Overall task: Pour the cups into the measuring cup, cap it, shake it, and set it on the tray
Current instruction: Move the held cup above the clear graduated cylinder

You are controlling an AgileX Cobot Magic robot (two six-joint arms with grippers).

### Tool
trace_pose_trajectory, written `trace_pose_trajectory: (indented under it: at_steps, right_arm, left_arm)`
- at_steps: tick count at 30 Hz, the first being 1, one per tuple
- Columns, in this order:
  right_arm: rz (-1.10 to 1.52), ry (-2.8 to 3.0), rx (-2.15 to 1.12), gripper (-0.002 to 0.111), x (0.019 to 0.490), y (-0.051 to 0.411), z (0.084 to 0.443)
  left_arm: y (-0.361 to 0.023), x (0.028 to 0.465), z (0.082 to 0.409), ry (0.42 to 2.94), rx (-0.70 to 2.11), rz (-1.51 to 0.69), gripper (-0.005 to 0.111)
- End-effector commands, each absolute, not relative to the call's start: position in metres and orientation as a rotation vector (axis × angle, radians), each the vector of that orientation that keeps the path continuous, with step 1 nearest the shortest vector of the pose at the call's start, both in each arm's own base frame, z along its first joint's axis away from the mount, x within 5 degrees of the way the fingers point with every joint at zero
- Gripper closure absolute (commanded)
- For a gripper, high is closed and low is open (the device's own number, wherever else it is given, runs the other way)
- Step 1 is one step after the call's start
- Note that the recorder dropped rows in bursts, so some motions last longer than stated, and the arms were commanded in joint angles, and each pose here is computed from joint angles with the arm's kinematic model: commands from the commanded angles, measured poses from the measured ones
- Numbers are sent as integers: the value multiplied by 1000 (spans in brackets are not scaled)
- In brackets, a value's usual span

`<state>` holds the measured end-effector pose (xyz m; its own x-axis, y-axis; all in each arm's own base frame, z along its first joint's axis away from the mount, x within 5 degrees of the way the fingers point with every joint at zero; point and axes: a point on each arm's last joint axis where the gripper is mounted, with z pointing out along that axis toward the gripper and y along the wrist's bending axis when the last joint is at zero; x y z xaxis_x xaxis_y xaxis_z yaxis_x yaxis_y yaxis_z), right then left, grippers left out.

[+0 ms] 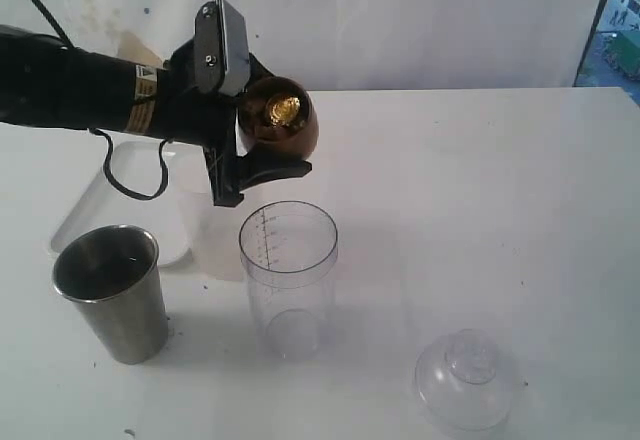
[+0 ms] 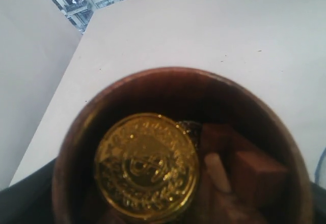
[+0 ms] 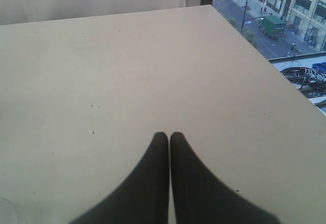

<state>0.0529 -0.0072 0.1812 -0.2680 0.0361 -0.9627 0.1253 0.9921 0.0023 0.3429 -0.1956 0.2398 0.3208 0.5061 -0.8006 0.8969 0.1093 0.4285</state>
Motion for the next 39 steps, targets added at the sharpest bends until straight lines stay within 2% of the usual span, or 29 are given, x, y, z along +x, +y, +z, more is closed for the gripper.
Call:
trace_pose_trajectory:
  at_steps: [1,10,16,23,25,30,39]
  right_arm:
    - [-92,1831,118,107,53,-7,182]
    - [-92,1831,118,107,53,-7,182]
    - [-92,1831,118,107,53,-7,182]
    - [-92,1831,118,107,53,-7,182]
    - [-92,1831,118,107,53,-7,182]
    - [-92,1831,118,107,53,-7,182]
    - [-92,1831,118,107,53,-7,182]
  left_arm:
    - [-200,351,247,1436,1428,-414,107]
    - [-214,356,263,1454,1426,-312,107]
    - [-217,352,262,1416,1467,-350,107]
    - [-211,331,273,1268,1574,-306,107]
    - [-209,327,271,1174,1647,-228,107]
    - [-203,328,259,1216,1662,-152,107]
    - [-200,320,262,1226,1652,-174,107]
